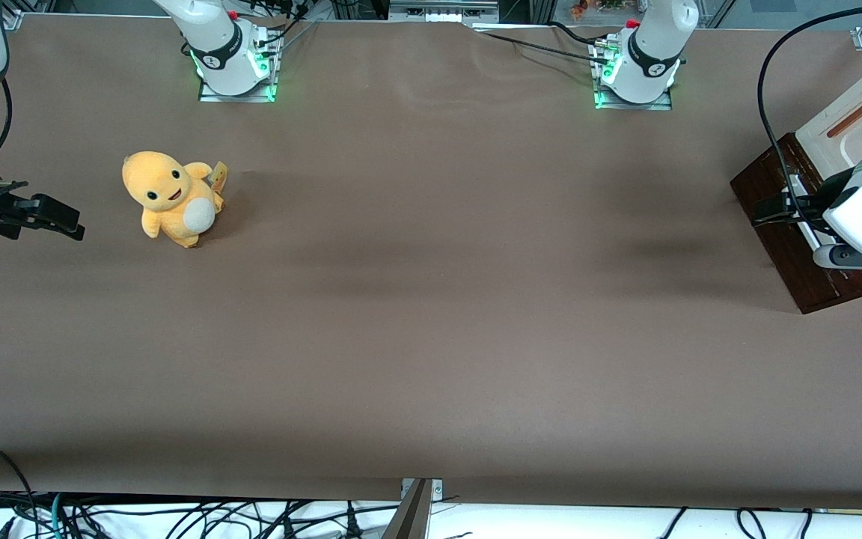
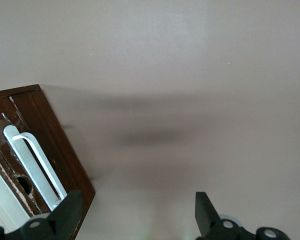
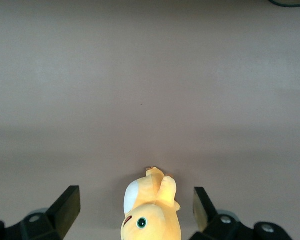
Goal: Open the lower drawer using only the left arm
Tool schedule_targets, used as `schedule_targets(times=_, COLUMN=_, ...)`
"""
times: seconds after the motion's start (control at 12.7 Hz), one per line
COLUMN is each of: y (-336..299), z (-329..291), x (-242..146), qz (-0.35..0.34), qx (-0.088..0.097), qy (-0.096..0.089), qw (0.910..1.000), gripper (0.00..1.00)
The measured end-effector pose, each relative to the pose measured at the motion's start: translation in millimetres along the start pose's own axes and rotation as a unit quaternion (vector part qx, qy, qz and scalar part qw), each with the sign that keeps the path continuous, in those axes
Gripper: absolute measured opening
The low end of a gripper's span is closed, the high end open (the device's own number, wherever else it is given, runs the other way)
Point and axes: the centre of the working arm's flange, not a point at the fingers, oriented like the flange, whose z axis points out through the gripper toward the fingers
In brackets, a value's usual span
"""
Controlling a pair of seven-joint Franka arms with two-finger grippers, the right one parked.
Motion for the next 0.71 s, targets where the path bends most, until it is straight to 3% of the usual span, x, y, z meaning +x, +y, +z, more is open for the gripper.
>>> schedule_targets(times=0.71, y=7.1, z=-4.7, x=-1.5, qz=0.005, qx=-0.009, qy=0.005, qw=0.9999, gripper=1.00)
